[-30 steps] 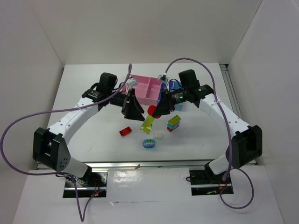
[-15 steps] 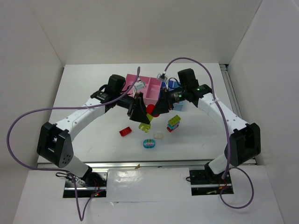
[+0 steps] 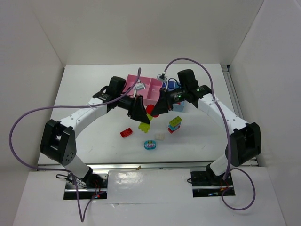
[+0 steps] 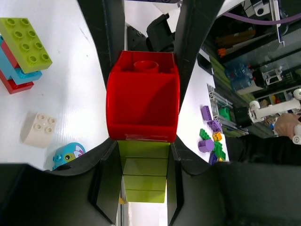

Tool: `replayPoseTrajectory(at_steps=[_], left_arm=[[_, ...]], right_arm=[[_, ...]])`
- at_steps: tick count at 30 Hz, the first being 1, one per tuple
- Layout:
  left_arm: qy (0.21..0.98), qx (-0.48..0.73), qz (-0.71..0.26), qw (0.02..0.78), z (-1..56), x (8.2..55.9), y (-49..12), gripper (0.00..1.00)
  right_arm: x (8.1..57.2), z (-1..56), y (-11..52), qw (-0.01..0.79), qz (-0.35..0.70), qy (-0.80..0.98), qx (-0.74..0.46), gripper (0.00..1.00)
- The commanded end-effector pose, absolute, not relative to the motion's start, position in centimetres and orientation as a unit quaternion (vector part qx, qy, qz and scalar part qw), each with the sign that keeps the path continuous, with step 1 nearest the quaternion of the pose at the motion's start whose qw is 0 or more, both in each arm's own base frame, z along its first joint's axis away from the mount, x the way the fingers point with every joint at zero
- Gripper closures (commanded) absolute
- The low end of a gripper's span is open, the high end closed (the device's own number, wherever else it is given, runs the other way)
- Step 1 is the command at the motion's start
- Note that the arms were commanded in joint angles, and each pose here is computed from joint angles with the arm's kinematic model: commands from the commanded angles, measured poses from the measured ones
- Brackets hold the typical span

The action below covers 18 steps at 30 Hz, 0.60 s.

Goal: Sort the legos into containers by color

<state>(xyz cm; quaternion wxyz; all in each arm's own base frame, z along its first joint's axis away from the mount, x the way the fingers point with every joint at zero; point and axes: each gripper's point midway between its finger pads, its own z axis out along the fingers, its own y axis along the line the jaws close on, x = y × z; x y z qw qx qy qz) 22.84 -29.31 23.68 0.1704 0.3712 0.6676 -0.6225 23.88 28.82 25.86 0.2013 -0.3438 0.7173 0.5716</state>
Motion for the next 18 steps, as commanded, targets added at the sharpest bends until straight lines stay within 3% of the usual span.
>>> replayPoseTrajectory(at_steps=[1,12,18], left_arm=[[0.640,0.383,-0.638,0.193,25.6,23.8,-28.6,1.00],[0.666,0.343,-0.634,0.193,25.0,25.8,-26.6,1.00],[0.725,0.290,-0.589,0.208,25.0,30.4,-26.3,1.00]], right_arm=[[25.0,26.9,28.6,0.240,0.553,0.719,-0.346,0.92],[31.1,28.5,26.6,0.334,0.505,0.758,-0.243,0.92],[37.9,26.1,22.0,0.409,0.364,0.833,-0.079,0.92]])
